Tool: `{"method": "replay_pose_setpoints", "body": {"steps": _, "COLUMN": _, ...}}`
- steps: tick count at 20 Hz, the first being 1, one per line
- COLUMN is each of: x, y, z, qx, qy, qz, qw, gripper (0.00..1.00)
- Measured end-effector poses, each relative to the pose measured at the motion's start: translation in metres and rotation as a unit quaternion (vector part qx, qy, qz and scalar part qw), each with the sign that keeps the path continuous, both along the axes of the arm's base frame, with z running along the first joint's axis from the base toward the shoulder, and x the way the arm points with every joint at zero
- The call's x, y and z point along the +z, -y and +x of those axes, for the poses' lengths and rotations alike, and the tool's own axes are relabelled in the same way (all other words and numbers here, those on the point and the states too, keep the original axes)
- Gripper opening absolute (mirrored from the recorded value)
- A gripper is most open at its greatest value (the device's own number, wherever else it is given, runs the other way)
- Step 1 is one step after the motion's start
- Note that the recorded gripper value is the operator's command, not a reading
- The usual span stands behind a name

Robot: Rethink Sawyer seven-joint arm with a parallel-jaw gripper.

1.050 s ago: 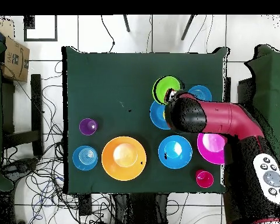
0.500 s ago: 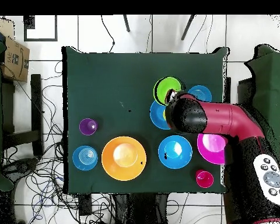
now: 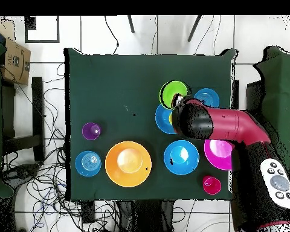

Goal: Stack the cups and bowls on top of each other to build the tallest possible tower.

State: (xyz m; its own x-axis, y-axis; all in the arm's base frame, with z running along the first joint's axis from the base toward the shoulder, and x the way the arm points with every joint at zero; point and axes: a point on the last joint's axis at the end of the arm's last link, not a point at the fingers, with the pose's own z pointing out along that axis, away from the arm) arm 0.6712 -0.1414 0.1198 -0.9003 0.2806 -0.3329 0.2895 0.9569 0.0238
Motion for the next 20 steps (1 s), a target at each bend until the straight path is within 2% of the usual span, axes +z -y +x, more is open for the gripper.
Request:
{"method": "replay_pose_setpoints", "body": {"steps": 7, "x": -0.034, "y": 0.001, "z": -0.012, "qx": 0.005, "qy": 0.001, "qz": -0.003, "qw": 1.0000, "gripper": 0.00}}
{"method": "replay_pose_setpoints", "body": {"steps": 11, "x": -0.046, "y": -0.003, "z": -0.018, "qx": 0.009, "qy": -0.002, "qz": -0.004, "qw": 1.0000, "gripper": 0.00}}
{"method": "replay_pose_setpoints", "body": {"steps": 20, "x": -0.056, "y": -0.010, "z": -0.033, "qx": 0.012, "qy": -0.017, "qz": -0.003, "qw": 0.9998, "gripper": 0.00}}
